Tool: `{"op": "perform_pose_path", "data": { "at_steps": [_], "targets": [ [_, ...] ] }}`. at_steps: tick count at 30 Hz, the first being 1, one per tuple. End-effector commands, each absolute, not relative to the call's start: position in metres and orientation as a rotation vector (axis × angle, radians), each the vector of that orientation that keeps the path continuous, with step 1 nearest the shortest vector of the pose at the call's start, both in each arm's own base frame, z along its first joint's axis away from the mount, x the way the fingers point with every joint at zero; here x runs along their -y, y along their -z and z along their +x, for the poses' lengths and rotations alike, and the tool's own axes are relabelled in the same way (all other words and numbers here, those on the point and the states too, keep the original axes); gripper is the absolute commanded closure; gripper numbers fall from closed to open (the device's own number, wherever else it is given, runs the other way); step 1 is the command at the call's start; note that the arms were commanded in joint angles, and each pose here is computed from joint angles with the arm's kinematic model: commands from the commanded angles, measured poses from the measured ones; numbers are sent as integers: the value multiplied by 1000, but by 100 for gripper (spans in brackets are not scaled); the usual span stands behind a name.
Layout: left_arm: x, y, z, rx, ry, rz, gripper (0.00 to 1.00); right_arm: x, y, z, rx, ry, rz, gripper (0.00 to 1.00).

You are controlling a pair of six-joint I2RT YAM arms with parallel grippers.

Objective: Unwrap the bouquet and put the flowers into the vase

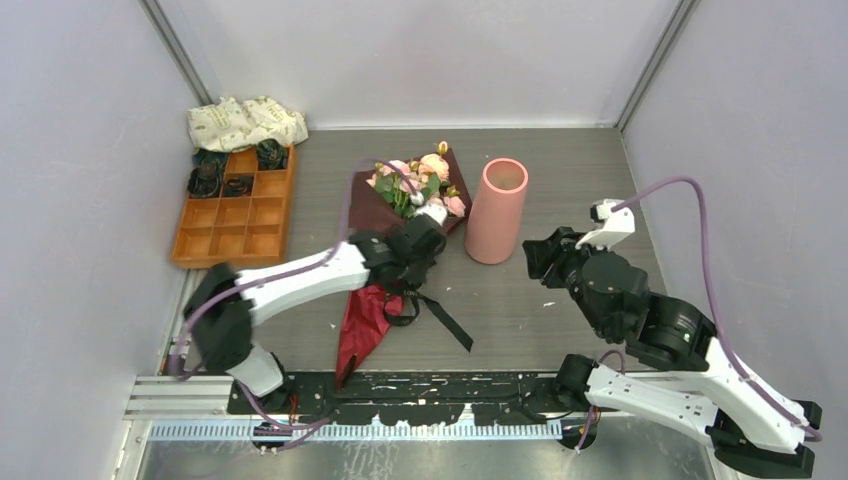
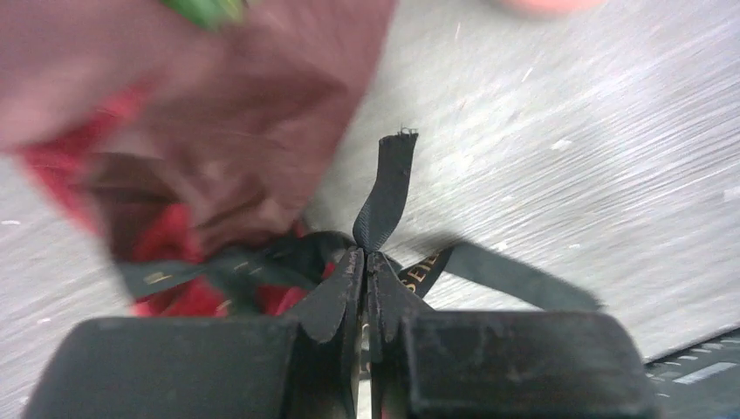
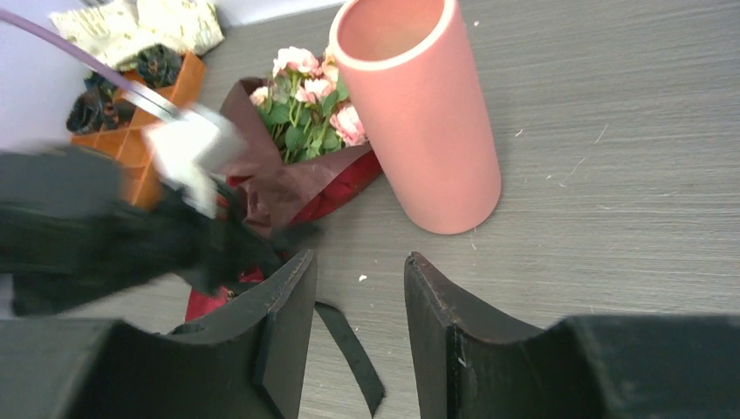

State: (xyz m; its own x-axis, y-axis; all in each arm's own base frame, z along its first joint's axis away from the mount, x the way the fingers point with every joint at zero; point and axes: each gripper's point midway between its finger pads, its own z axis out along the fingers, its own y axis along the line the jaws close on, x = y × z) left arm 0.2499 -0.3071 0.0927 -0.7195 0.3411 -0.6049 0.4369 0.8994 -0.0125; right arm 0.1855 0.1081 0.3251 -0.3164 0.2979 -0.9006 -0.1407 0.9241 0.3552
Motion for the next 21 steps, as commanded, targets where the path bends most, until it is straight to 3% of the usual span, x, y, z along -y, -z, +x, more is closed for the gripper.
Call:
{"op": "perform_pose_path", "data": {
  "at_steps": [1,6,13,16,21],
  "targets": [
    [272,-247,266,-2164,241,323,93,-137,-318,193,-1865,-506,101,53],
    [221,-337,257,-1990,249,186,92,-171,-298,198,-1924,-564,47,53],
    [144,-401,233,-1817,232,13,90,-216,-265,207,-2026,-585,-40,52],
    [117,-411,222,-1779,223,-38,87,-239,-249,211,-2071,-587,-90,51],
    [139,-375,219,-1866,264,55,69,-267,-225,219,-2130,-550,-136,48]
  ]
}}
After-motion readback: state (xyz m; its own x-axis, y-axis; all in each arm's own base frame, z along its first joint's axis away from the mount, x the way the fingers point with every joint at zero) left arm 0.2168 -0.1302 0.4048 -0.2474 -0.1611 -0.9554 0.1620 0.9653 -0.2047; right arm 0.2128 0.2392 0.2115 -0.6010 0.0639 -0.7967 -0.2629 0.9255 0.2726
